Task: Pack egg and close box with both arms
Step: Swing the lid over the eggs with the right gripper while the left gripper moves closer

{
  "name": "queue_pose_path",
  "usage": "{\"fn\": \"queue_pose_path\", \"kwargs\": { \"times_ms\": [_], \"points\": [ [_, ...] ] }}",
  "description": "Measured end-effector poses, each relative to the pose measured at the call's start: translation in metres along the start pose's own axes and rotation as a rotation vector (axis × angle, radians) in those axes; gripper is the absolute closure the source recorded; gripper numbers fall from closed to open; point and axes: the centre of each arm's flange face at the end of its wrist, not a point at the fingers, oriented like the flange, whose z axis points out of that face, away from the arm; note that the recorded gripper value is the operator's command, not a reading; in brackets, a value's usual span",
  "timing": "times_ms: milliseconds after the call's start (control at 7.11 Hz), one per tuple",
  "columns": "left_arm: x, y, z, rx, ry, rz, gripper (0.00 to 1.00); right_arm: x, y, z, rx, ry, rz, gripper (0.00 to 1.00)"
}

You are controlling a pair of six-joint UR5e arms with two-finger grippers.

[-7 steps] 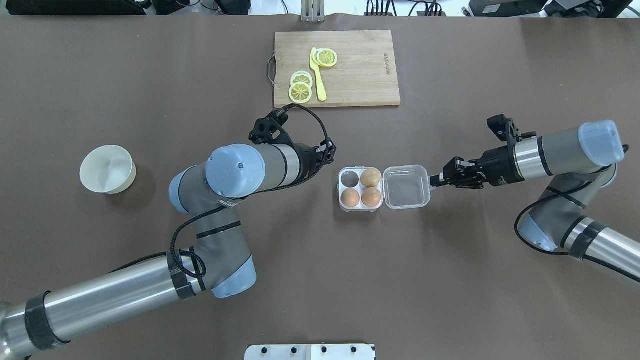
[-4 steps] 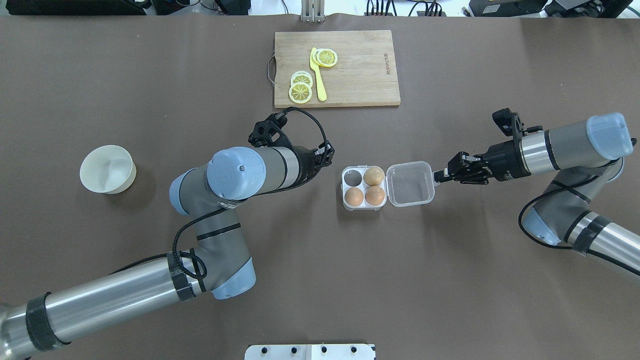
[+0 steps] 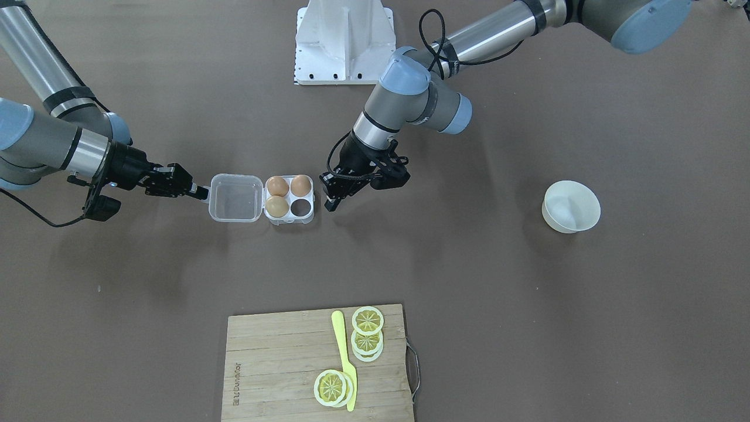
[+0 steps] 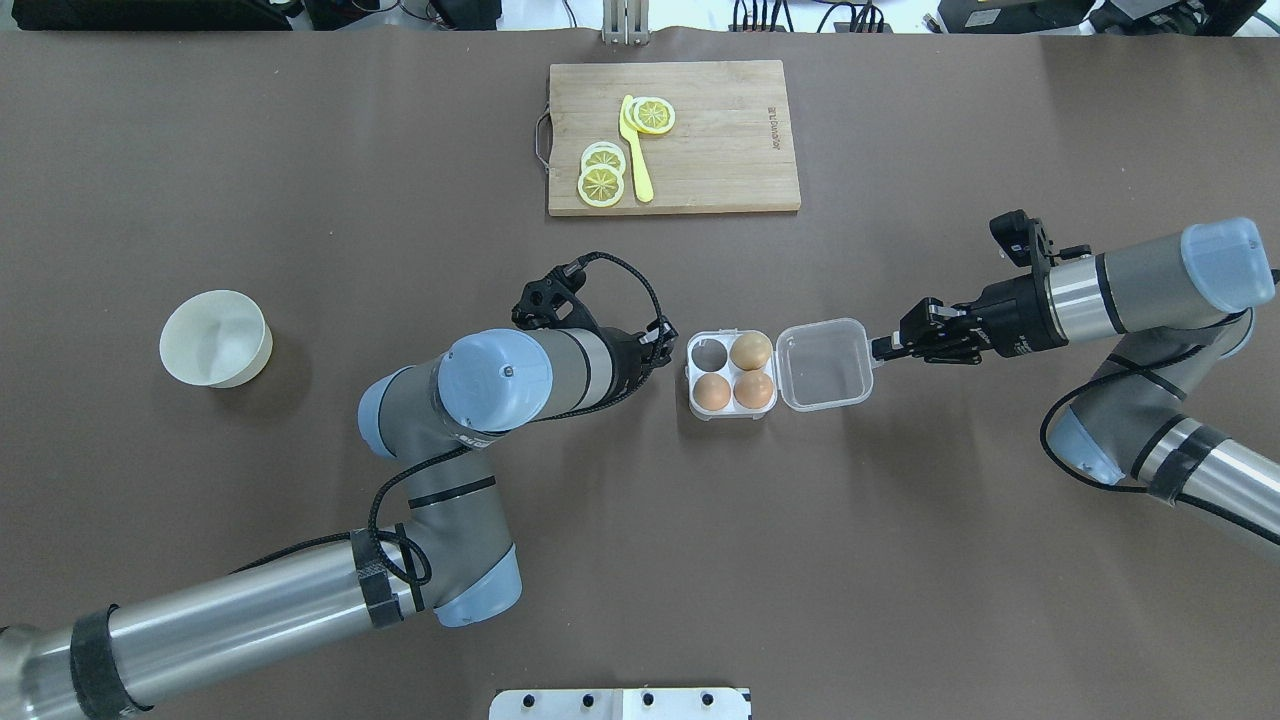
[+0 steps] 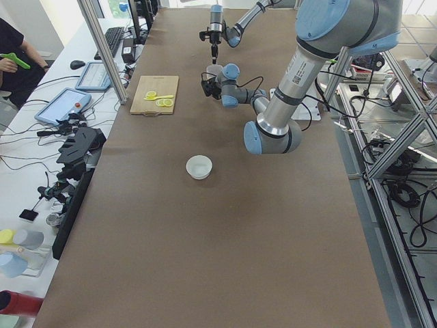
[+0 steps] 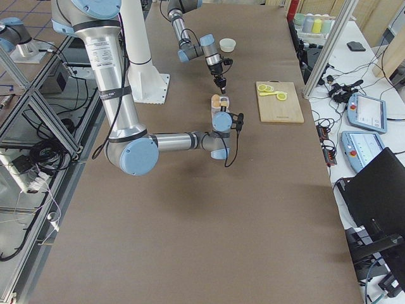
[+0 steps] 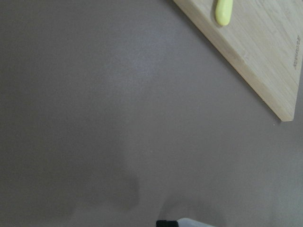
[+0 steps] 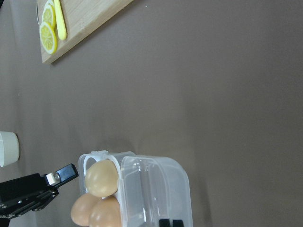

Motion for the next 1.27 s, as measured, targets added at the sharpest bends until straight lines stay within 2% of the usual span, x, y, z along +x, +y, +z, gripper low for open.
{"fn": "queue_pose_path", "kwargs": {
  "times_ms": [422, 1265],
  "points": [
    [0.005, 0.016, 0.011, 0.01, 0.0, -0.018, 1.0, -0.007, 0.0, -0.001, 0.001, -0.011, -0.008, 1.0],
    [0.002, 0.021, 0.014, 0.011, -0.004, -0.019, 1.0, -0.033, 0.004, -0.007, -0.006, -0.049, -0.011, 1.0]
  ]
}}
